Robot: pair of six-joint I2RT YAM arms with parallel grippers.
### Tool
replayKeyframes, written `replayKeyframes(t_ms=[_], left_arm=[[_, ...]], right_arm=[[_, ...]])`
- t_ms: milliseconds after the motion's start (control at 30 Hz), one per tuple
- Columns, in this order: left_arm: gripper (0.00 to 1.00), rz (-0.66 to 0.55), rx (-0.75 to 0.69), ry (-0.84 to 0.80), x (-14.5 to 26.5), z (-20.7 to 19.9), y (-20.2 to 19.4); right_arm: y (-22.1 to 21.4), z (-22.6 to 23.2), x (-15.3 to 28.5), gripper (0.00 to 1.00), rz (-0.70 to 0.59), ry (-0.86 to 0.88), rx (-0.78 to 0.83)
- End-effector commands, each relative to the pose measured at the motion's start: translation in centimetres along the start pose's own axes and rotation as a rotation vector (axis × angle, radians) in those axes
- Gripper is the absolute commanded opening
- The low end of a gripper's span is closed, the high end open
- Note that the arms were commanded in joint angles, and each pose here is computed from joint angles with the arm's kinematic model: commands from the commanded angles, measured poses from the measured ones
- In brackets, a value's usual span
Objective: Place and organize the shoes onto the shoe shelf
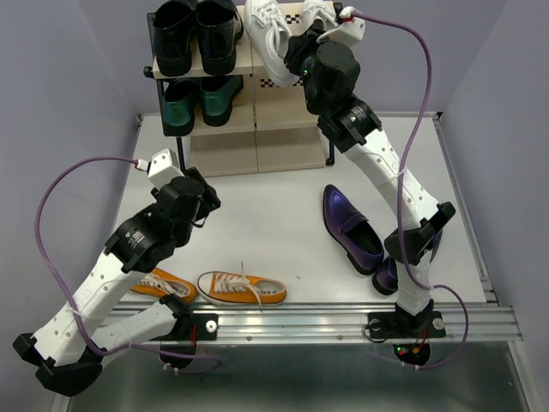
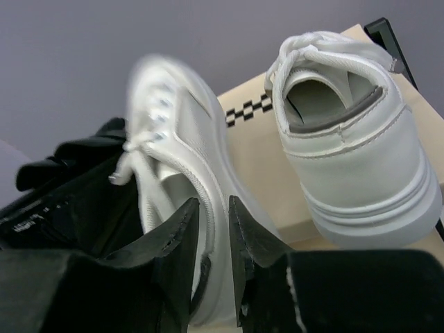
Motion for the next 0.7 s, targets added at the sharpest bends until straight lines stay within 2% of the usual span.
replayKeyframes(t_ms=[0, 100, 233, 367, 400, 467, 500, 667], left_arm=[[0.66, -0.027, 0.013, 0.011, 0.3, 0.4, 0.3], [0.66, -0.028, 0.014, 0.013, 0.3, 0.5, 0.3], [0.66, -0.028, 0.014, 0.016, 0.3, 0.6, 0.3], [0.66, -0.026, 0.016, 0.016, 0.3, 0.6, 0.2], [0.66, -0.025, 0.015, 0.017, 0.3, 0.6, 0.2], [0.66, -0.024, 0.015, 0.016, 0.3, 0.6, 0.2], [0.66, -0.023, 0.015, 0.018, 0.2, 0.6, 0.2], [0.66, -0.023, 0.016, 0.015, 0.2, 0.5, 0.1]], right_arm=[[4.8, 1.1, 0.7, 0.34, -0.163, 0.039, -0.137], [5.2, 1.1, 0.8, 0.42, -0.172, 0.046, -0.146], [5.6, 1.2, 1.0, 0.44, -0.175, 0.063, -0.150], [6.6, 1.3, 1.8, 0.58, -0.179, 0.104, -0.152], [6.6, 1.3, 1.9, 0.66, -0.171, 0.122, -0.146], [6.9, 1.3, 2.3, 0.73, -0.168, 0.144, -0.137], [7.7, 1.1, 2.9, 0.82, -0.175, 0.159, -0.130], [7.7, 0.6, 4.2, 0.95, -0.119, 0.230, -0.033]])
Point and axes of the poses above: each gripper's point midway between its finger pads, its own x axis back along the fingers, its own z axis along the line the jaws close on, y = z × x, the point moved 10 cm from there along x, back along the fingers, and after that the axes turned 8 degrees about x, right-handed, at the moved point
